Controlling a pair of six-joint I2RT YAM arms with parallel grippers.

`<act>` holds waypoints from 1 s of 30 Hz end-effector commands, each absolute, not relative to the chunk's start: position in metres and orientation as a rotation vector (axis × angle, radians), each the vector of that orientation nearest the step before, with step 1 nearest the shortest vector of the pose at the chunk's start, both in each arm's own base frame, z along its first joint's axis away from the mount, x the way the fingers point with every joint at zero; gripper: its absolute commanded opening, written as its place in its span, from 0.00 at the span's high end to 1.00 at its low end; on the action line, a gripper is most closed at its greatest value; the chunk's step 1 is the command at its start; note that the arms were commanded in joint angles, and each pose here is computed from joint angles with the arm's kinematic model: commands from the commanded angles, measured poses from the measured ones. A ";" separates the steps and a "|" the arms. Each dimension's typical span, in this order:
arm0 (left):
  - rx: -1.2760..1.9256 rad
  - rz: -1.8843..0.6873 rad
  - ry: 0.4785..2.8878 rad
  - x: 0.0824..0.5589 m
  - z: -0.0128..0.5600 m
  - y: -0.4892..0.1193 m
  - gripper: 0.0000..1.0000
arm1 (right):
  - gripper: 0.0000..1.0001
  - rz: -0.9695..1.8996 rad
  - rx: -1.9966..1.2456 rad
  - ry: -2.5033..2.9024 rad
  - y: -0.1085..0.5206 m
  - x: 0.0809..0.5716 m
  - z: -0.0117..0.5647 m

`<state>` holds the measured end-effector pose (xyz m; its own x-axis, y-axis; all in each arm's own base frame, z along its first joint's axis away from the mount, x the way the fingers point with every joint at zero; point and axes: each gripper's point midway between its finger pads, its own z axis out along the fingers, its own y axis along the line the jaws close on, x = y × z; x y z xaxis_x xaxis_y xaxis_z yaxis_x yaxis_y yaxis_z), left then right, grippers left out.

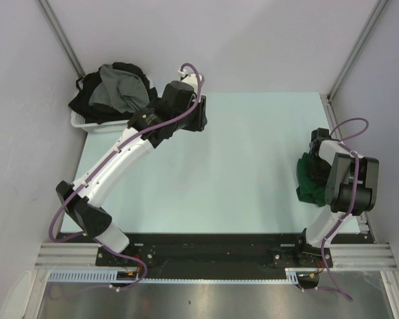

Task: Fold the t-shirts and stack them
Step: Put the neatly folded tshirt into the corner of the board with the right arm

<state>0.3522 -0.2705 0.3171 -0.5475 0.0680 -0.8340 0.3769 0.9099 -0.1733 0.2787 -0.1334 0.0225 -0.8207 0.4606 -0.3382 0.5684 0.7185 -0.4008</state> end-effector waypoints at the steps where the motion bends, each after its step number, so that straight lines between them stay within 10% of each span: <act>1: 0.332 -0.432 2.112 0.356 0.321 -0.274 0.59 | 0.67 -0.728 0.859 2.668 -0.127 0.294 0.013; 18: 0.345 -0.425 2.140 0.354 0.304 -0.275 0.60 | 0.55 -0.511 0.664 2.477 -0.069 0.380 0.148; 30: 0.326 -0.435 2.126 0.362 0.291 -0.283 0.60 | 0.40 0.152 0.161 2.396 0.087 0.442 0.203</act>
<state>0.3534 -0.2741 0.2771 -0.5932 0.1046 -0.7983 0.3759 0.9128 -0.1598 0.4152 0.0382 0.1594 -0.7922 0.2245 -0.5674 0.2614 0.9651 0.0170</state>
